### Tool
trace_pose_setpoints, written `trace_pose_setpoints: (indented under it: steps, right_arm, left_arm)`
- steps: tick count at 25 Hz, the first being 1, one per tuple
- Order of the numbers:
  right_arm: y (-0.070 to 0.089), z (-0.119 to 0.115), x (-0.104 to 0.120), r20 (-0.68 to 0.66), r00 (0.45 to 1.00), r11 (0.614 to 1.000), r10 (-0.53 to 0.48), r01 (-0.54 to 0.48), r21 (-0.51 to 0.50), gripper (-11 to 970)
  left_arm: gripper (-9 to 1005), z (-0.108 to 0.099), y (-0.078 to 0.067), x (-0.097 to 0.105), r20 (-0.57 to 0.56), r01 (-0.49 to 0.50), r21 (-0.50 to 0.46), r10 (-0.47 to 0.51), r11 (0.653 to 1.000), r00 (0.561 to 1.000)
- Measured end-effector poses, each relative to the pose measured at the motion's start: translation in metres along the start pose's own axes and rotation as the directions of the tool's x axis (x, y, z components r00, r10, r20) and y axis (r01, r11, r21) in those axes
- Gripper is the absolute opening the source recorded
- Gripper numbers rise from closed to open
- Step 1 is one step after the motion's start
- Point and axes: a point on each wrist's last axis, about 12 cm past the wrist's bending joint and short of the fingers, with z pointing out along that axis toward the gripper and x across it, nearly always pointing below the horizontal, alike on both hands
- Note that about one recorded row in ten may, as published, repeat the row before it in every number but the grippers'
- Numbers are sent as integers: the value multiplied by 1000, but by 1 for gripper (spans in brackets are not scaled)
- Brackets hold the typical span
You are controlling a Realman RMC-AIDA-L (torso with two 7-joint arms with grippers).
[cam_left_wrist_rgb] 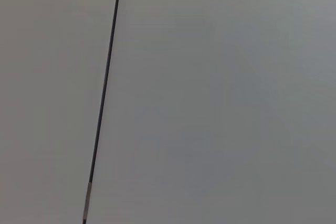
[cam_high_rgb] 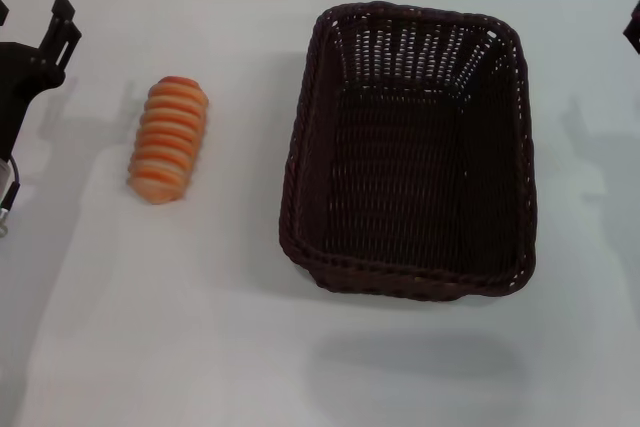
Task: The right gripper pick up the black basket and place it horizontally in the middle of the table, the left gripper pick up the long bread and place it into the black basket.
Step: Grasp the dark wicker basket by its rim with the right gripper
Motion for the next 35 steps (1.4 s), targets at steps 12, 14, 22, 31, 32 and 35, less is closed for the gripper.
trace_pose_setpoints:
  steps: [12, 14, 22, 31, 32, 35]
  right_arm:
    - [13, -2, -40, -39, 999, 984, 27, -34, -174, 838]
    - [13, -2, -43, -38, 999, 982, 31, -37, -184, 838]
    - [2, 1, -54, -53, 999, 961, -9, -7, -278, 839]
    - [-9, 11, -53, -22, 995, 975, -93, 87, -206, 840]
    - [-13, 13, -51, -13, 994, 981, -105, 102, -166, 840]
    - [-17, 15, -50, 6, 993, 987, -122, 122, -103, 840]
  left_arm:
    - [780, 1, 1, -1, 0, -3, 0, 3, 1000, 1000]
    - [780, 1, 1, -1, 0, -3, 0, 3, 1000, 1000]
    - [780, 1, 1, -1, 3, -3, 1, 3, 1000, 1000]
    - [779, 1, 1, -1, 5, -3, 1, 3, 1000, 1000]
    - [779, 1, 1, -1, 5, -3, 1, 3, 1000, 1000]
    - [779, 1, 0, -1, 6, -2, 2, 2, 1000, 1000]
